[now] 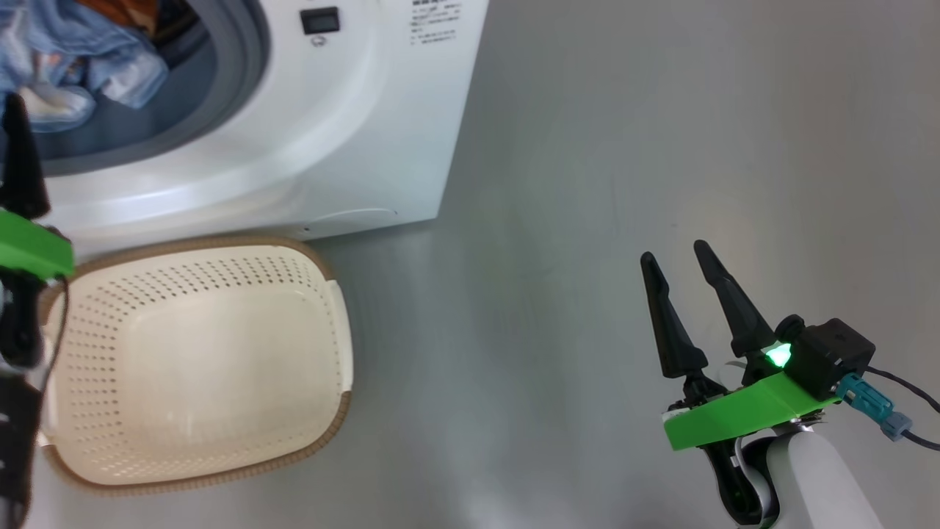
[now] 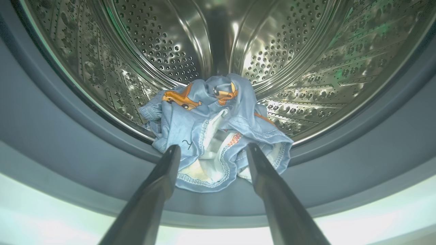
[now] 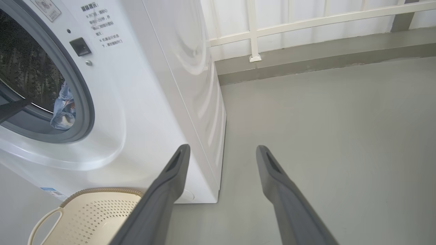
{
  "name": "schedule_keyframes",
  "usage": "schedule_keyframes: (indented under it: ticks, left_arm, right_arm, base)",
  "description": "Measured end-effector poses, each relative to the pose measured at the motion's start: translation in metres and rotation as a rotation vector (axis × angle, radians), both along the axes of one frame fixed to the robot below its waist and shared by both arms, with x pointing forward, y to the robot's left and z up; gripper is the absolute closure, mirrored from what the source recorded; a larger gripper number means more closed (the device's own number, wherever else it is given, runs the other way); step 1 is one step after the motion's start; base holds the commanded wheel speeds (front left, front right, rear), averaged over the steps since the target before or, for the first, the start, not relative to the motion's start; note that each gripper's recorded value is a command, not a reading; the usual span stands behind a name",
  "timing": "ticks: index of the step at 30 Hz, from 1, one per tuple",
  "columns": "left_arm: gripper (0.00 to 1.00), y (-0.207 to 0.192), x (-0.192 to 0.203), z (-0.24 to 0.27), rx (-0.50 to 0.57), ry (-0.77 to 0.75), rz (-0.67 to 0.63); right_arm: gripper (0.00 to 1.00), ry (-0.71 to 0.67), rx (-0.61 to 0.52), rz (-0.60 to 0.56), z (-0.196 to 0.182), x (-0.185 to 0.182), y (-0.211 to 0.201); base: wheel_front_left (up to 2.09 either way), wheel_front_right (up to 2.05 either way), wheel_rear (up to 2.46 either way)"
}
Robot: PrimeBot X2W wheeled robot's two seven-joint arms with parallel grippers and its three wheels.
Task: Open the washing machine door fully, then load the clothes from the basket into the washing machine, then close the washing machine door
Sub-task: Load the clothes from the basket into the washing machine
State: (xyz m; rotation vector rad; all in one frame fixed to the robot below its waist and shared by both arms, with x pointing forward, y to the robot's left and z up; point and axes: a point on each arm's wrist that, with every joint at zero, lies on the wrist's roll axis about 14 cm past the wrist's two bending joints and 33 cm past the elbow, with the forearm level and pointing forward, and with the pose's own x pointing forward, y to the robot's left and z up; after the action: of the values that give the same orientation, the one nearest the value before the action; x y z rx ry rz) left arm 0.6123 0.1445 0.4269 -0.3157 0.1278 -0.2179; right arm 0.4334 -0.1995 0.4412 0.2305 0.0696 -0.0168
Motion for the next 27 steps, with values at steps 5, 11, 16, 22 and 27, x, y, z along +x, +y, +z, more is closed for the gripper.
schedule_keyframes:
  ticks: [5,11,16,22,27]
  left_arm:
    - [0.0,0.003,-0.02,0.009,0.01,-0.024,0.01]
    - [0.0,0.017,-0.055,0.011,0.012,-0.015,0.051]
    - [0.0,0.027,-0.081,0.013,0.019,-0.011,0.076]
    - [0.0,0.042,-0.111,0.02,0.042,-0.019,0.112]
    - [0.0,0.05,-0.136,0.025,0.054,-0.023,0.129]
  right_arm:
    - [0.0,-0.019,0.002,0.007,0.007,-0.001,0.003]
    - [0.0,-0.02,0.003,0.015,0.01,-0.01,0.007]
    - [0.0,-0.025,-0.001,0.022,0.014,-0.017,0.01]
    - [0.0,-0.038,-0.008,0.035,0.021,-0.025,0.011]
    - [0.0,-0.048,-0.014,0.049,0.026,-0.032,0.013]
  base:
    - [0.0,0.0,0.0]
    - [0.0,0.0,0.0]
    - [0.0,0.0,0.0]
    - [0.0,0.0,0.0]
    - [0.0,0.0,0.0]
